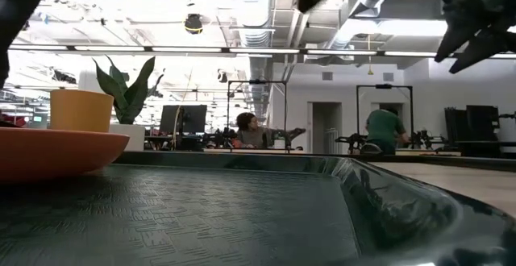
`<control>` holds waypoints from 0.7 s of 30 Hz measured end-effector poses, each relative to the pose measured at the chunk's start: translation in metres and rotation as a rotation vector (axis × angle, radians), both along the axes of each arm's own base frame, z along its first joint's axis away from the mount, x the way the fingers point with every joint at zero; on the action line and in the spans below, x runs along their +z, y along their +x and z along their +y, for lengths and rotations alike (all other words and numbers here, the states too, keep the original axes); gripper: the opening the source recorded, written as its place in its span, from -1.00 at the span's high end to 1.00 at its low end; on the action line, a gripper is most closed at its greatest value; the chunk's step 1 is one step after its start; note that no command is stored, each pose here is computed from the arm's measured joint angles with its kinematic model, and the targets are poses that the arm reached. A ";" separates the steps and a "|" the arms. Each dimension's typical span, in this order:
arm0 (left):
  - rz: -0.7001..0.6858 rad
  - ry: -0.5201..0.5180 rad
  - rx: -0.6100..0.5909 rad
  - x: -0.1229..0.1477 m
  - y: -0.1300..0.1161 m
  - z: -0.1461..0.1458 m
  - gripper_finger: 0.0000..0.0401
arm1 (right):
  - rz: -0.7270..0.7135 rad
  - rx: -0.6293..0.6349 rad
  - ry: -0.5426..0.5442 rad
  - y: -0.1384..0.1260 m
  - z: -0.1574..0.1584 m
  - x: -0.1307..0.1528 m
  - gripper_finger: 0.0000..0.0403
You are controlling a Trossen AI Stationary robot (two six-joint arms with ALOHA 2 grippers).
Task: Pick and place plate/cup/fork/spoon on tray
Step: Put the pink fork on the right of the black tray
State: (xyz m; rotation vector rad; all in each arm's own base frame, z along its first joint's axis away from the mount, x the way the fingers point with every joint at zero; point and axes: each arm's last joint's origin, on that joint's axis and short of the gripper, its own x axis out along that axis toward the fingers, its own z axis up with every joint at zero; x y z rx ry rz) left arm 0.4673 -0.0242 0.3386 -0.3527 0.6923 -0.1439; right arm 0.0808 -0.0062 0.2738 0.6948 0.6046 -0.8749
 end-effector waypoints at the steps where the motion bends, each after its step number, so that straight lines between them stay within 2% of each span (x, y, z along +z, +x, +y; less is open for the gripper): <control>1: 0.016 0.023 0.013 0.005 -0.007 -0.002 1.00 | -0.023 -0.004 -0.004 -0.001 0.000 0.001 -0.24; 3: 0.028 0.039 0.036 0.010 -0.018 -0.009 1.00 | -0.059 -0.010 -0.010 -0.004 -0.001 0.003 -0.24; 7: 0.063 -0.083 0.088 0.008 -0.048 -0.028 1.00 | -0.087 -0.006 -0.016 -0.005 -0.001 0.005 -0.24; 10: 0.003 -0.083 0.191 0.019 -0.086 -0.037 1.00 | -0.079 0.008 -0.026 -0.005 -0.001 0.005 -0.24; 12: -0.074 -0.089 0.250 0.013 -0.106 -0.037 1.00 | -0.077 0.005 -0.035 -0.004 -0.001 0.005 -0.24; 14: -0.114 -0.127 0.289 -0.013 -0.118 -0.035 1.00 | -0.077 -0.002 -0.046 -0.004 -0.002 0.006 -0.24; 16: -0.155 -0.211 0.313 -0.049 -0.126 -0.034 1.00 | -0.082 -0.003 -0.048 -0.004 -0.002 0.006 -0.24; 19: -0.218 -0.317 0.274 -0.090 -0.141 -0.034 1.00 | -0.086 -0.002 -0.048 -0.004 -0.002 0.006 -0.24; 21: -0.177 -0.313 0.262 -0.119 -0.153 -0.037 1.00 | -0.086 -0.002 -0.048 -0.004 -0.002 0.006 -0.24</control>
